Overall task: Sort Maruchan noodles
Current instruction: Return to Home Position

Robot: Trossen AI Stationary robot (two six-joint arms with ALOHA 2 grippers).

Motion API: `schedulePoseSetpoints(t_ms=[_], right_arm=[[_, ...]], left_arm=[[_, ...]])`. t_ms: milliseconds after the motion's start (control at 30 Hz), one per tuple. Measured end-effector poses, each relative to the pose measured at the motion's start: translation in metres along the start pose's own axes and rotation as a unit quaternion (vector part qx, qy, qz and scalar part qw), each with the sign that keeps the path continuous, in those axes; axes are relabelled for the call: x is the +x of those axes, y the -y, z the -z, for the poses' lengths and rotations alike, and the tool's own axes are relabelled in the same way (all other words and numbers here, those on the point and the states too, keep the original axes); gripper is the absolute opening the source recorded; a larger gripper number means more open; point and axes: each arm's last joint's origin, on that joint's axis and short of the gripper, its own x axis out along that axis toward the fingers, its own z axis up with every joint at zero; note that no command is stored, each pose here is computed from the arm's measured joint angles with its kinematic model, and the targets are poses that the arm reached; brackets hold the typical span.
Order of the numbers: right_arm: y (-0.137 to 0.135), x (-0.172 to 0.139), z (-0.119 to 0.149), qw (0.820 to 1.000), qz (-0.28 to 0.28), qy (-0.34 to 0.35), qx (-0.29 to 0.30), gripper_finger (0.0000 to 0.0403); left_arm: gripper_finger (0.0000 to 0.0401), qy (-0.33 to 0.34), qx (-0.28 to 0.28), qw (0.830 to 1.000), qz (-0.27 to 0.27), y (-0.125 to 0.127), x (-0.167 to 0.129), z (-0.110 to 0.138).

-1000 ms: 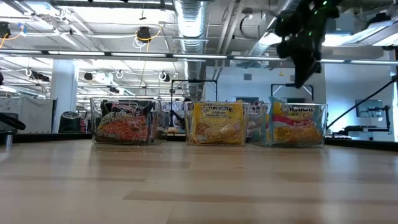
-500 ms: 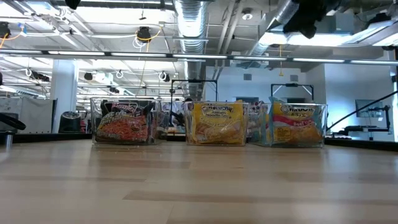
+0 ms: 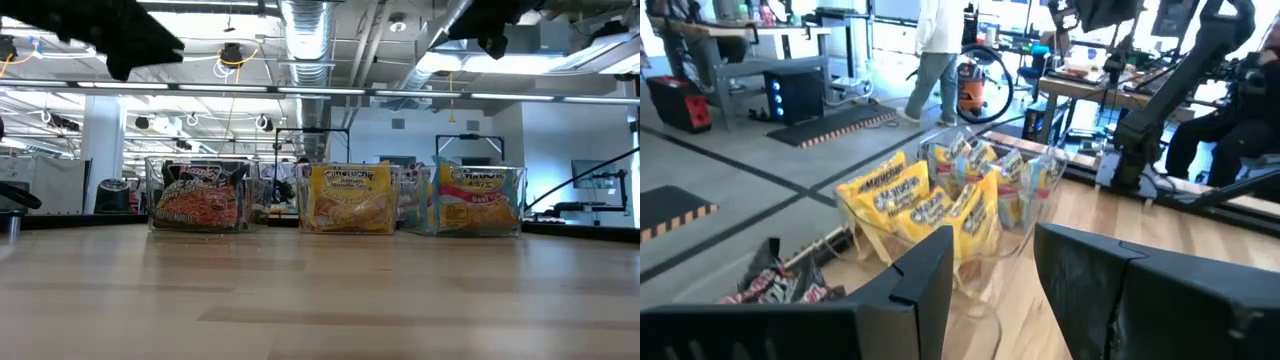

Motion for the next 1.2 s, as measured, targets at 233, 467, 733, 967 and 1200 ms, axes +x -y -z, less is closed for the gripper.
schedulePoseSetpoints(t_ms=[233, 467, 733, 967, 1200], right_arm=[[-0.003, -0.004, -0.001, 0.999, -0.004, 0.011, 0.045, 0.0069], [-0.012, -0.001, 0.000, 0.997, -0.033, 0.003, 0.067, 0.0069], [-0.025, 0.004, 0.002, 0.995, -0.072, -0.015, 0.064, 0.0069], [-0.034, 0.006, 0.004, 0.994, -0.096, -0.025, 0.040, 0.0069], [-0.037, 0.000, 0.005, 0.995, -0.099, -0.008, -0.029, 0.0069]], left_arm=[[0.0130, 0.010, 0.001, 1.000, 0.001, -0.004, 0.007, 0.047], [0.0130, -0.020, -0.007, 1.000, 0.007, -0.006, 0.008, 0.077], [0.0130, -0.045, -0.003, 0.998, 0.037, -0.007, 0.009, 0.098], [0.0130, -0.069, -0.003, 0.996, 0.049, -0.008, 0.010, 0.112], [0.0130, -0.075, -0.011, 0.995, 0.060, -0.007, 0.010, 0.112]])
